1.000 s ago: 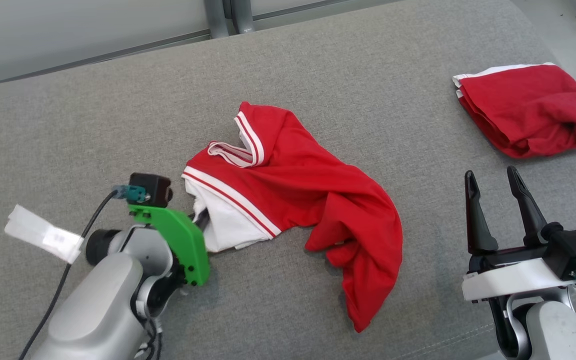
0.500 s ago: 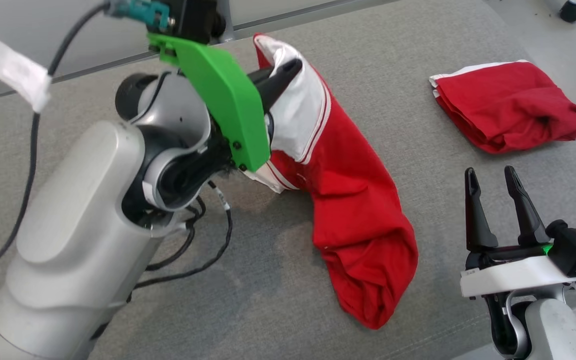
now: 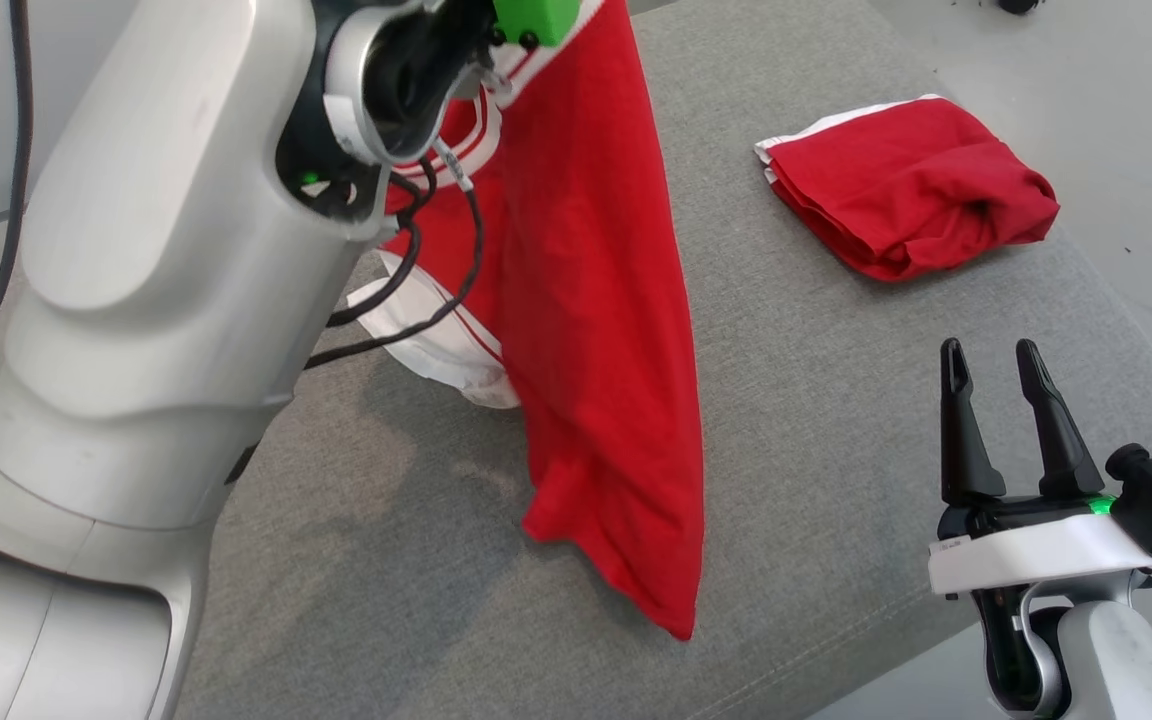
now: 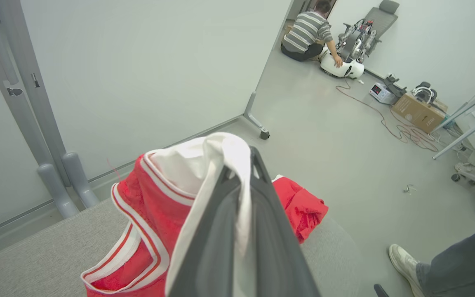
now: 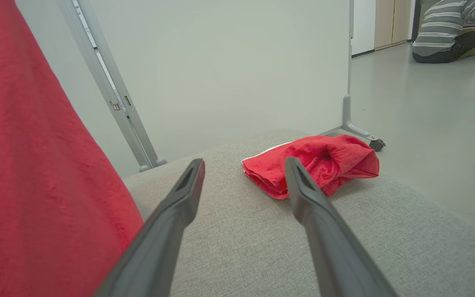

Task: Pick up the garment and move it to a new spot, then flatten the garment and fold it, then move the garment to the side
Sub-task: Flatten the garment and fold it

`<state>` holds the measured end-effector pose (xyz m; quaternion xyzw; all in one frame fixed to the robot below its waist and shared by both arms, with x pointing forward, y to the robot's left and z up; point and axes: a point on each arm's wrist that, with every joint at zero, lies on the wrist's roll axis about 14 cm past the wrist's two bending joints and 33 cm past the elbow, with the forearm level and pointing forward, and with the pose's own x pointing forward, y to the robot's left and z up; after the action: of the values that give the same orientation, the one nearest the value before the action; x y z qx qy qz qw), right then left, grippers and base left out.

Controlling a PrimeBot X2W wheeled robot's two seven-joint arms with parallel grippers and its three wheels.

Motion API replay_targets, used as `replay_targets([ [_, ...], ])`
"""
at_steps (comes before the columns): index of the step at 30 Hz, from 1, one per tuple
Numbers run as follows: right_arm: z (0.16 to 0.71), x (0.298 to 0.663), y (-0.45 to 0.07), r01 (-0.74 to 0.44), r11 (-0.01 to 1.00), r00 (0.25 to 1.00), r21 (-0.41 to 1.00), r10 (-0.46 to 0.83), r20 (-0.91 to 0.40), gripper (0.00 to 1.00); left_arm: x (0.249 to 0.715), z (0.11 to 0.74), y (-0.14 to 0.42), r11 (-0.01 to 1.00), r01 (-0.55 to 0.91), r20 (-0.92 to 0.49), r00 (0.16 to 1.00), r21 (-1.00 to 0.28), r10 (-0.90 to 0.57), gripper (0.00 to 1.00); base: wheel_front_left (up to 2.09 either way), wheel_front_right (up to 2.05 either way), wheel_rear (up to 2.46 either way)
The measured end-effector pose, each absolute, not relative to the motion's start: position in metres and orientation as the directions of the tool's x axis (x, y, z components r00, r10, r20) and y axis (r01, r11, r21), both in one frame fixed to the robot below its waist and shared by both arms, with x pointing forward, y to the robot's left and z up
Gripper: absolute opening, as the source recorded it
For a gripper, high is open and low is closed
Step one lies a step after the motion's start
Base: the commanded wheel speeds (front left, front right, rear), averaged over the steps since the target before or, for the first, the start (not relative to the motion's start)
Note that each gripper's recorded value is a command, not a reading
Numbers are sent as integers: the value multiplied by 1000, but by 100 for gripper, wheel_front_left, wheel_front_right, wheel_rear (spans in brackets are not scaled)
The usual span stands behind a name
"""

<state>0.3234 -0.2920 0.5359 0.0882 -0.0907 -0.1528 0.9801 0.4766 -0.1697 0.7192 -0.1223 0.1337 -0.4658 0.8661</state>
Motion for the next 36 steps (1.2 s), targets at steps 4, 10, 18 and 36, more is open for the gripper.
replay_targets([
  [4, 536, 318, -298, 304, 932, 930, 199, -335, 150, 100, 491, 737, -177, 562, 757, -50, 581, -334, -812, 0, 0, 0, 0],
  [10, 536, 316, -300, 312, 928, 927, 204, -345, 149, 100, 515, 735, -175, 635, 714, -22, 659, -295, -752, 0, 0, 0, 0],
  [18, 533, 320, -297, 304, 929, 931, 208, -336, 140, 100, 598, 649, -89, 857, 467, -200, 838, -217, -507, 0, 0, 0, 0],
  [36, 517, 334, -279, 252, 957, 959, 146, -267, 96, 100, 538, 465, 132, 940, 74, -448, 865, -333, -227, 0, 0, 0, 0],
])
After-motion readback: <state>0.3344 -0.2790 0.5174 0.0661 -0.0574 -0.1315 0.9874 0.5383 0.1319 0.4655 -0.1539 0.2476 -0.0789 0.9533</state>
